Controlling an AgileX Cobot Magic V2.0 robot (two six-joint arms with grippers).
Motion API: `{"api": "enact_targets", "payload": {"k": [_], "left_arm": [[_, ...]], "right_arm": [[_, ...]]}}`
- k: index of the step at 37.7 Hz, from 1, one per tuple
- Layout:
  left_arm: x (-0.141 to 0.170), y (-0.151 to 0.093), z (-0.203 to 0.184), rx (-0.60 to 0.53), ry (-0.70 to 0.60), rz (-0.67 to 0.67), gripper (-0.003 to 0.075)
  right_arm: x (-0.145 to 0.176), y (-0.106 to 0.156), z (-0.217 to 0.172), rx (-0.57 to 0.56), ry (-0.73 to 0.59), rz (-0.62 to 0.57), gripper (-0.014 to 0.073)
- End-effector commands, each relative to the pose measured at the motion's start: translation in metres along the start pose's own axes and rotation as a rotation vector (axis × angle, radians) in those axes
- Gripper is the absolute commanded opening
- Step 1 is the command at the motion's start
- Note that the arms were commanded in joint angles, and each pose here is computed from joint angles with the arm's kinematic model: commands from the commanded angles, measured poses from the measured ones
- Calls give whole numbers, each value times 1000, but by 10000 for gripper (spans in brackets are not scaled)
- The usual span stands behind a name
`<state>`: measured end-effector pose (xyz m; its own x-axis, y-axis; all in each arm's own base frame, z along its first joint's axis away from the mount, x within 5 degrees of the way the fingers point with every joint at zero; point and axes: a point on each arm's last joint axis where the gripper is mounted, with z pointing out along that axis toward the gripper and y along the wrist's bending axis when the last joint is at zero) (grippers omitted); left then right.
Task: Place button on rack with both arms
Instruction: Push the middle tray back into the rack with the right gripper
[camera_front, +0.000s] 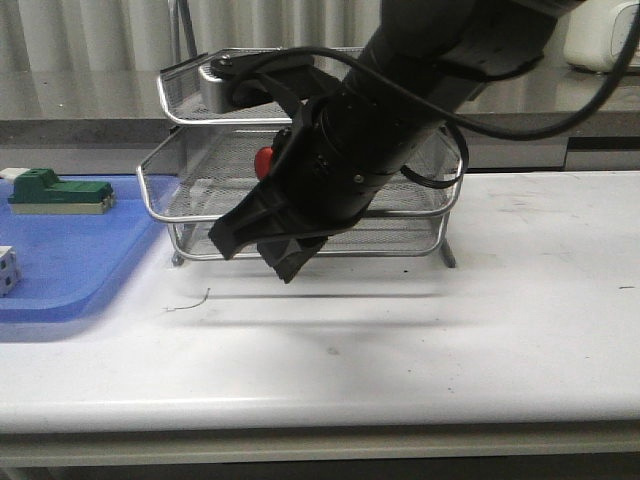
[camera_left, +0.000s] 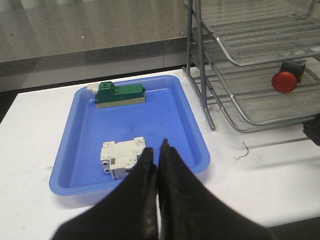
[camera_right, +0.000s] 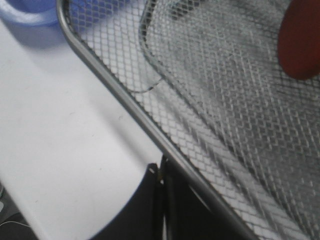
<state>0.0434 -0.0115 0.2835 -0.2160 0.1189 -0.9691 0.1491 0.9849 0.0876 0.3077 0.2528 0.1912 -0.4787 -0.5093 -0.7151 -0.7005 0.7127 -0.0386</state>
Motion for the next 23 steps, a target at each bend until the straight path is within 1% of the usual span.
{"api": "enact_targets", "payload": {"k": [1,9,13,15,19,23], "left_arm": [[-15,2,-3,-19,-96,-23,-19],[-15,2,-3,-19,-96,-23,-19],[-15,2,-3,-19,-96,-23,-19],[-15,2,-3,-19,-96,-23,-19],[-15,2,-3,-19,-96,-23,-19],[-15,2,-3,-19,-96,-23,-19]], "right_arm": [[-33,-16,-15,56,-150,3,-109],[-45,-34,-14,89,-181,26,-109],[-47,-38,-15,93,-179,32,-109],[-47,-38,-16,86,-166,32,-109],[-45,-34,-18,47,-96,38,-109],[-45,-29,-29,-5,-49,92,-109]]}}
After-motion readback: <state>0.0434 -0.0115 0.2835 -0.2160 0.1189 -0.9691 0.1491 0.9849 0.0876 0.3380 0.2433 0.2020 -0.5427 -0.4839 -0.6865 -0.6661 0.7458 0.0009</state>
